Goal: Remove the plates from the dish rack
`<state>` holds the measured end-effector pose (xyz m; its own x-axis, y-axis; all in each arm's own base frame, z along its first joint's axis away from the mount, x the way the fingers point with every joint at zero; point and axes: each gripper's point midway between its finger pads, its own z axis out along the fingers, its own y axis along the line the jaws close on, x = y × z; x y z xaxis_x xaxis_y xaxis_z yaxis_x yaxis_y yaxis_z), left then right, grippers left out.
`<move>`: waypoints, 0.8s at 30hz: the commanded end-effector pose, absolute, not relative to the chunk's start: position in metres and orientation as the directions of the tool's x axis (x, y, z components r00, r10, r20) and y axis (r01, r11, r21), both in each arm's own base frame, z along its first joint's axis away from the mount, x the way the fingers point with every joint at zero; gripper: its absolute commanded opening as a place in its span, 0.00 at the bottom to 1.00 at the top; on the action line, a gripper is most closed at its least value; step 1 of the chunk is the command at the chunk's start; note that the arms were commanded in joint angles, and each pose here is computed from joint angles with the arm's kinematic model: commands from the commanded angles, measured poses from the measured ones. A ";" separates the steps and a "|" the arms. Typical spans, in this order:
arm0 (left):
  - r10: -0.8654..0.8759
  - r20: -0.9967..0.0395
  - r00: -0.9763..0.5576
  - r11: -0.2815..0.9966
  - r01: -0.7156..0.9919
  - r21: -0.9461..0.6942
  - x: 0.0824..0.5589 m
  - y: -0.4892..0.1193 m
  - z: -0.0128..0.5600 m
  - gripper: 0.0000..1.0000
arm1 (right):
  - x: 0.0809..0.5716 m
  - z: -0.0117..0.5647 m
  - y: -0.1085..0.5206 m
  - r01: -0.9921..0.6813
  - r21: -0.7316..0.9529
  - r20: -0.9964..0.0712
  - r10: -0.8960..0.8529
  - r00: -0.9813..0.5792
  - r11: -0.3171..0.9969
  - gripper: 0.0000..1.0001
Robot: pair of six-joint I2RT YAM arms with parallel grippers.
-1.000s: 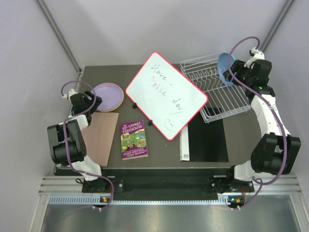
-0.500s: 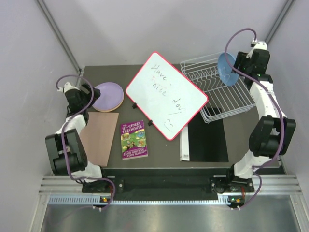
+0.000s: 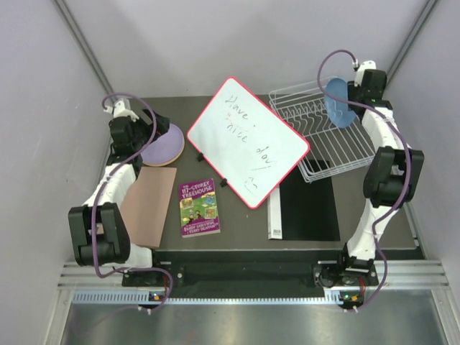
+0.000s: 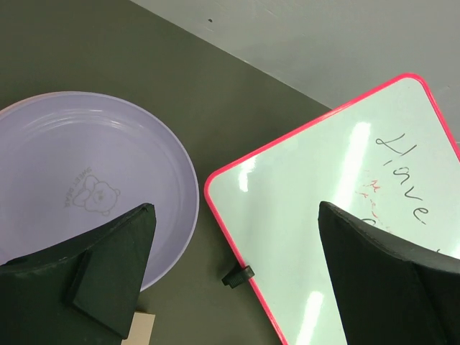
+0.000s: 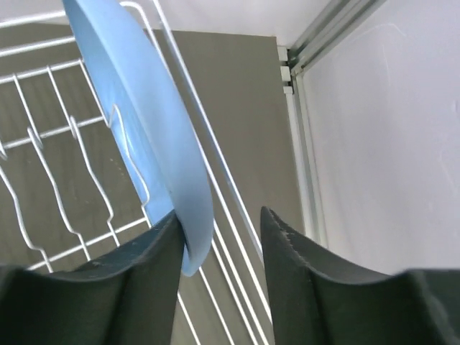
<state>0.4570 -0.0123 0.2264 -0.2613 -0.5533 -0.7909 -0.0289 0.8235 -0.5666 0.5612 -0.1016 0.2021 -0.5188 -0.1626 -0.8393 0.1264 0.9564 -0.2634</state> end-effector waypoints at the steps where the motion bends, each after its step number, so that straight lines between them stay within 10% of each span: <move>1: -0.537 -0.811 -0.232 0.833 0.005 -0.553 0.456 -0.014 0.235 0.99 | 0.577 0.224 -0.113 0.139 -0.376 -0.833 -0.268 -0.485 0.916 0.39; 7: -0.542 -0.804 -0.246 0.830 -0.006 -0.558 0.459 -0.013 0.221 0.99 | 0.581 0.216 -0.088 0.066 -0.377 -0.829 -0.304 -0.469 0.924 0.00; 13: -0.562 -0.784 -0.265 0.814 -0.004 -0.582 0.461 -0.017 0.209 0.99 | 0.585 0.215 -0.071 0.070 -0.407 -0.818 -0.329 -0.472 0.911 0.00; 24: -0.552 -0.793 -0.257 0.825 -0.029 -0.564 0.457 -0.015 0.211 0.99 | 0.539 0.289 -0.088 0.584 -0.404 -0.915 -0.301 -0.270 0.704 0.00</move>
<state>0.4553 -0.0145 0.1929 -0.3072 -0.5652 -0.7656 -0.0598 0.8144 -0.5772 0.5599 -0.0755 0.1970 -0.4929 -0.3544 -0.7947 0.2989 0.7888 -0.5372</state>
